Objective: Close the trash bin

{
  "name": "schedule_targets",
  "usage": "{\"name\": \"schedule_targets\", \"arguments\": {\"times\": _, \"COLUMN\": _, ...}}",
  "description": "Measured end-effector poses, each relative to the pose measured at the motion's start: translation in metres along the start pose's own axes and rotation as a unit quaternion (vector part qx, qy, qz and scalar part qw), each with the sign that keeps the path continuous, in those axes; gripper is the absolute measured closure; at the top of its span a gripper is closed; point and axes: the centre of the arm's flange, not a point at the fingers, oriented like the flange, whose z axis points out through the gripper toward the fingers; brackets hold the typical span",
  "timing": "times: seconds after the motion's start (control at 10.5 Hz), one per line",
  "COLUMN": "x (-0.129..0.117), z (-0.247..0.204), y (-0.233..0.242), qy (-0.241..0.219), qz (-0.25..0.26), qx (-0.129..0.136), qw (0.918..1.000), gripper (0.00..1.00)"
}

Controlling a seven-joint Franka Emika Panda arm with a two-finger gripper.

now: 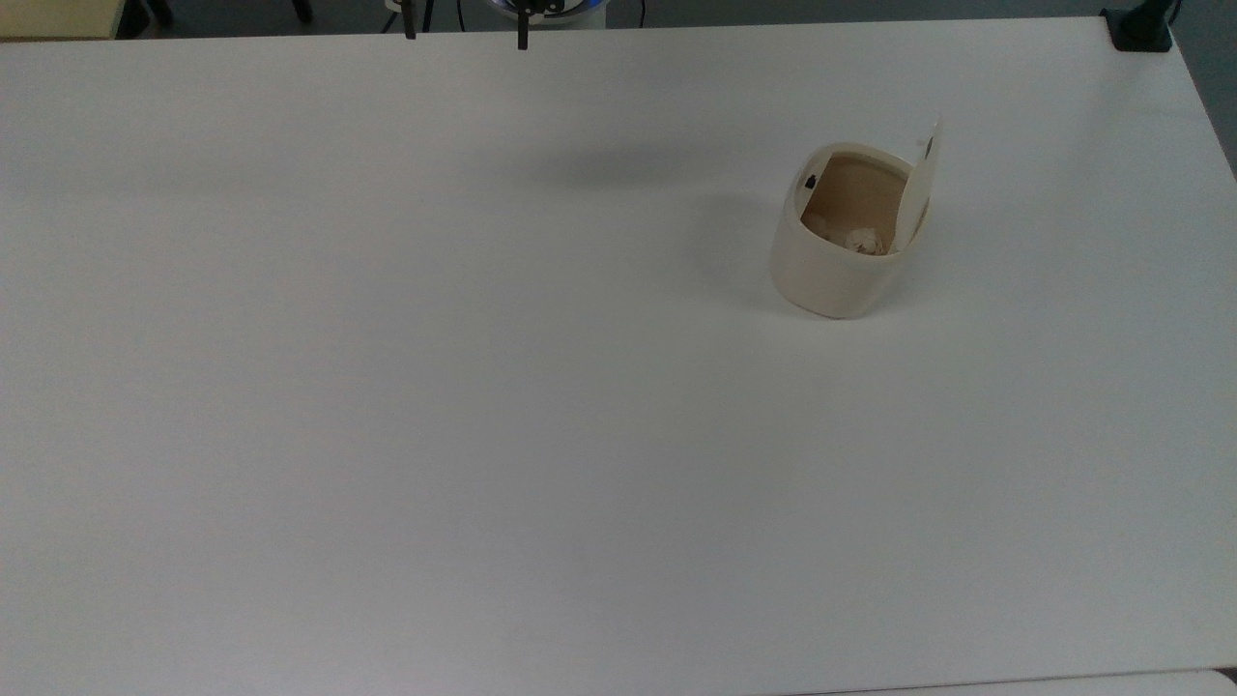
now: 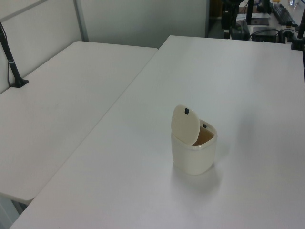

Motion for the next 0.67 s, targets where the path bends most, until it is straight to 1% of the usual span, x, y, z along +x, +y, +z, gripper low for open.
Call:
{"name": "schedule_targets", "arguments": {"times": 0.1, "x": 0.0, "z": 0.0, "y": -0.0001, "qy": 0.0, "qz": -0.012, "qx": 0.0, "qw": 0.9999, "gripper": 0.15}}
{"name": "schedule_targets", "arguments": {"times": 0.29, "x": 0.0, "z": 0.0, "y": 0.0, "qy": 0.0, "qz": -0.02, "qx": 0.001, "qw": 0.9998, "gripper": 0.49}}
{"name": "schedule_targets", "arguments": {"times": 0.38, "x": 0.0, "z": 0.0, "y": 0.0, "qy": 0.0, "qz": -0.021, "qx": 0.001, "qw": 0.9998, "gripper": 0.64}}
{"name": "schedule_targets", "arguments": {"times": 0.57, "x": 0.0, "z": 0.0, "y": -0.0001, "qy": 0.0, "qz": -0.021, "qx": 0.001, "qw": 0.9998, "gripper": 0.96}}
{"name": "schedule_targets", "arguments": {"times": 0.67, "x": 0.0, "z": 0.0, "y": -0.0001, "qy": 0.0, "qz": -0.021, "qx": 0.001, "qw": 0.9998, "gripper": 0.99}}
